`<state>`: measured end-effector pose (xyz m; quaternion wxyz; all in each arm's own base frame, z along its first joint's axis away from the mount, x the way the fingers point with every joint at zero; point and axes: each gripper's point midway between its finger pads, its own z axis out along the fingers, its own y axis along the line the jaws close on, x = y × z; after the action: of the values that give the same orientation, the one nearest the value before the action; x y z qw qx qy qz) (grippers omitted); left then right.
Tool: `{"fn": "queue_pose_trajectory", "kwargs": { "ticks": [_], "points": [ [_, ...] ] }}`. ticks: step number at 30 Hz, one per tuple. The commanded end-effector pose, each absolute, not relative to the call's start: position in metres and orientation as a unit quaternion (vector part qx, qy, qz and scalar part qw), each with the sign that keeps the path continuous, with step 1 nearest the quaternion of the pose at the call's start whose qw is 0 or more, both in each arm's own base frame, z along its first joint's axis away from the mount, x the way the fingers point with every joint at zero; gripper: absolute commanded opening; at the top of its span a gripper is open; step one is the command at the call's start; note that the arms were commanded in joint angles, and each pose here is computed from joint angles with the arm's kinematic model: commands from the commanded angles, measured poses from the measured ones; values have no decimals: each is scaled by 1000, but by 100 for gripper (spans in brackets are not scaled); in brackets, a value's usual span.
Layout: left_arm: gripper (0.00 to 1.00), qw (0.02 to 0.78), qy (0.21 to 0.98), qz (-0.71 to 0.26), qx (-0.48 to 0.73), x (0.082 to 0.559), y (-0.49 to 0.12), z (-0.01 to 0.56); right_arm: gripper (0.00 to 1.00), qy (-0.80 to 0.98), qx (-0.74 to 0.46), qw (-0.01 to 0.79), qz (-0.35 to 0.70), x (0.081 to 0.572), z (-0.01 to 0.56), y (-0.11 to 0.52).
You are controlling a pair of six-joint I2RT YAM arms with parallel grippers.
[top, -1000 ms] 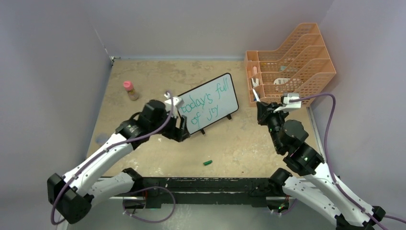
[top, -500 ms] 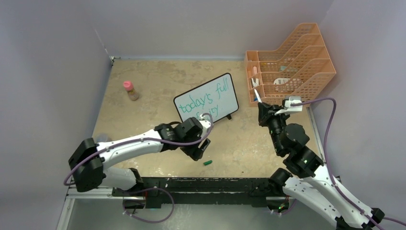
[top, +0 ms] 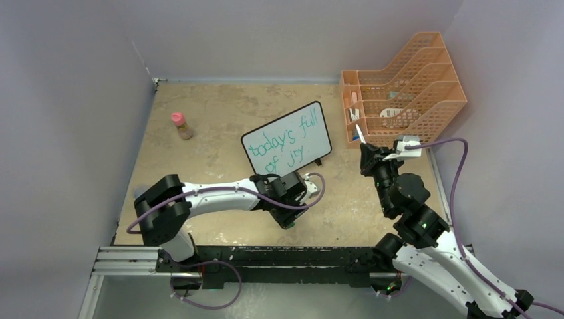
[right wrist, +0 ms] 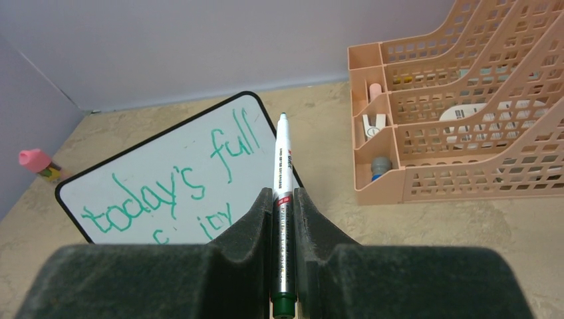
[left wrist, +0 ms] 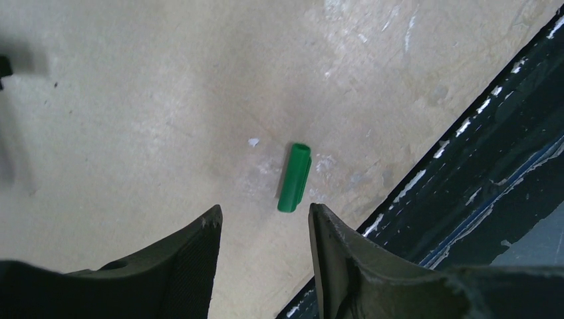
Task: Write a sentence on the whiteboard
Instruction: Close the whiteboard marker at the center of the board.
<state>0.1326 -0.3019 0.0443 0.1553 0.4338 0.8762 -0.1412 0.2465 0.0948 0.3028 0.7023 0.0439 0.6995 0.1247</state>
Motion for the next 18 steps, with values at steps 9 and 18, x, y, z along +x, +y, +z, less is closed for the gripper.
{"fn": "queue_pose_trajectory", "kwargs": {
  "ticks": [9,18],
  "points": [
    [43,112,840,-181,500,124,-332,34,0,676,72,723,122,246,319,83],
    [38,82,845,-153,506,120,-319,14,0,677,70,723,121,247,318,84]
  ]
}}
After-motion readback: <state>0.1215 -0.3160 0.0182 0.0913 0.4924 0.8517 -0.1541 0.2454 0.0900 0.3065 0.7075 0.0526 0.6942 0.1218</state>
